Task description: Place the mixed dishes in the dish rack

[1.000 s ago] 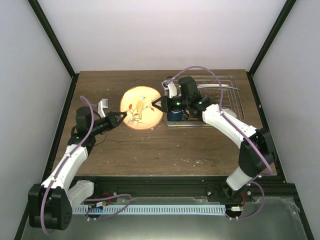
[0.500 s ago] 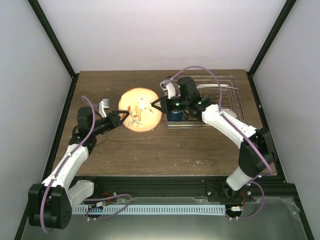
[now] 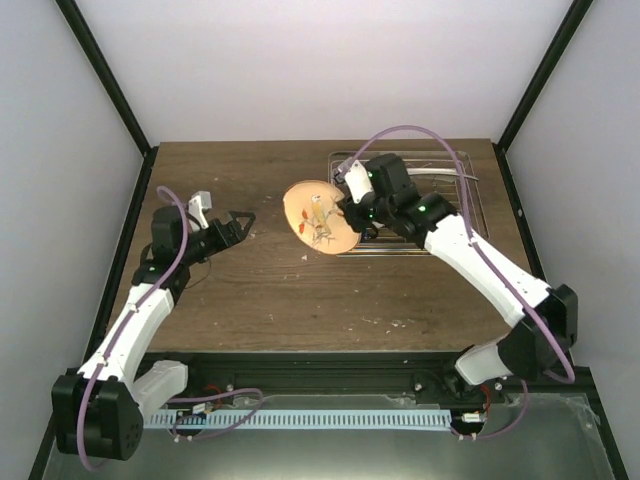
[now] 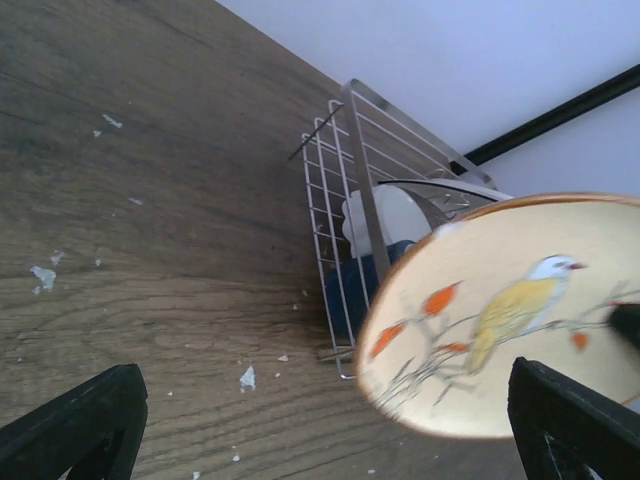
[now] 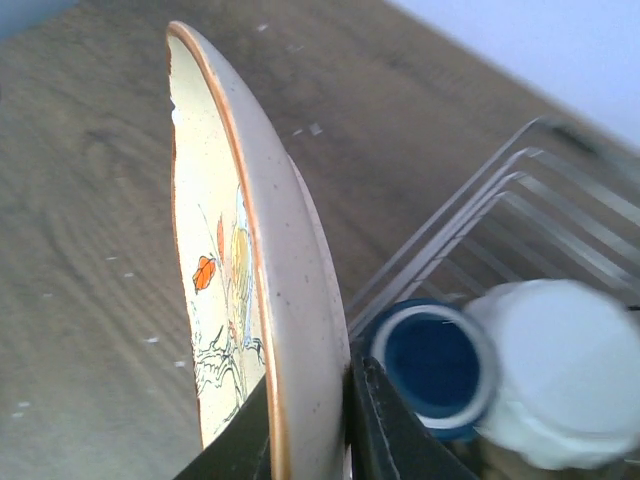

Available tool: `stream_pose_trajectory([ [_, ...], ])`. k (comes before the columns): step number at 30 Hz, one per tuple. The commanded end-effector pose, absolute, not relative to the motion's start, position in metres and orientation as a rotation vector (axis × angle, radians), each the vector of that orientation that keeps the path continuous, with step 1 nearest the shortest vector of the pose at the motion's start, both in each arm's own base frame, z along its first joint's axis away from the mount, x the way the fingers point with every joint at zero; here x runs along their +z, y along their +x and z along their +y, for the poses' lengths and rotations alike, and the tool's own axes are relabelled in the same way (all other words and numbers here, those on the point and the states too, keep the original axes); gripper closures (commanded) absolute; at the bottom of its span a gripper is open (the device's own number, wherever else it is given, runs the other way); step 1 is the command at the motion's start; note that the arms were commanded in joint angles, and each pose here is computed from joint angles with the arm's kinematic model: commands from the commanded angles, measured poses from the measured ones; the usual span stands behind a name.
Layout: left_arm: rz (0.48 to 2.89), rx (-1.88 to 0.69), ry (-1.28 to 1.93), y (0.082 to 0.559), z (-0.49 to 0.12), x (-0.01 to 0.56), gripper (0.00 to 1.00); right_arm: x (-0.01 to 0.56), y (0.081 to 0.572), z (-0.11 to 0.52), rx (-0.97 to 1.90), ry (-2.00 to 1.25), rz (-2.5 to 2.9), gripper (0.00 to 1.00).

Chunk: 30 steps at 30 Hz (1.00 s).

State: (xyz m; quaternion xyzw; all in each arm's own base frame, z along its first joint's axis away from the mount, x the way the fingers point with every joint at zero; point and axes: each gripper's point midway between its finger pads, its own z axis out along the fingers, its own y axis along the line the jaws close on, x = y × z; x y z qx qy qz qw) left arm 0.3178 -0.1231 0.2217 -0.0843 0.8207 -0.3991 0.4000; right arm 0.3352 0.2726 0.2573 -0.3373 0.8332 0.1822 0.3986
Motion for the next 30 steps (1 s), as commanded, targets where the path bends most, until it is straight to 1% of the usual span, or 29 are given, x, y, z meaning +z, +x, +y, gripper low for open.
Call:
stream_pose_trajectory([
  [1,2.096,-0.955,-0.228,0.324,-0.118,0.218,0.0,0.369,0.347,0.239,0.16,-0.844,1.76,0.99],
  [9,2.104,-0.989,-0.212,0.333,-0.124,0.216,0.0,0.409,0.317,0.212,-0.15,-1.069,1.41,0.99],
  [17,2.1,-1.017,-0.185,0.34,-0.129,0.218,0.0,0.391,0.308,0.18,-0.569,-1.295,1.218,0.99],
  [22,2.107,-1.021,-0.184,0.34,-0.129,0.216,0.0,0.403,0.307,0.158,-0.791,-1.309,1.138,0.99],
  [27,2.111,-1.023,-0.183,0.337,-0.13,0.213,0.0,0.421,0.302,0.14,-0.939,-1.278,1.069,0.99],
  [30,2.112,-1.026,-0.184,0.337,-0.13,0.211,0.0,0.415,0.306,0.127,-1.021,-1.29,1.095,0.99],
])
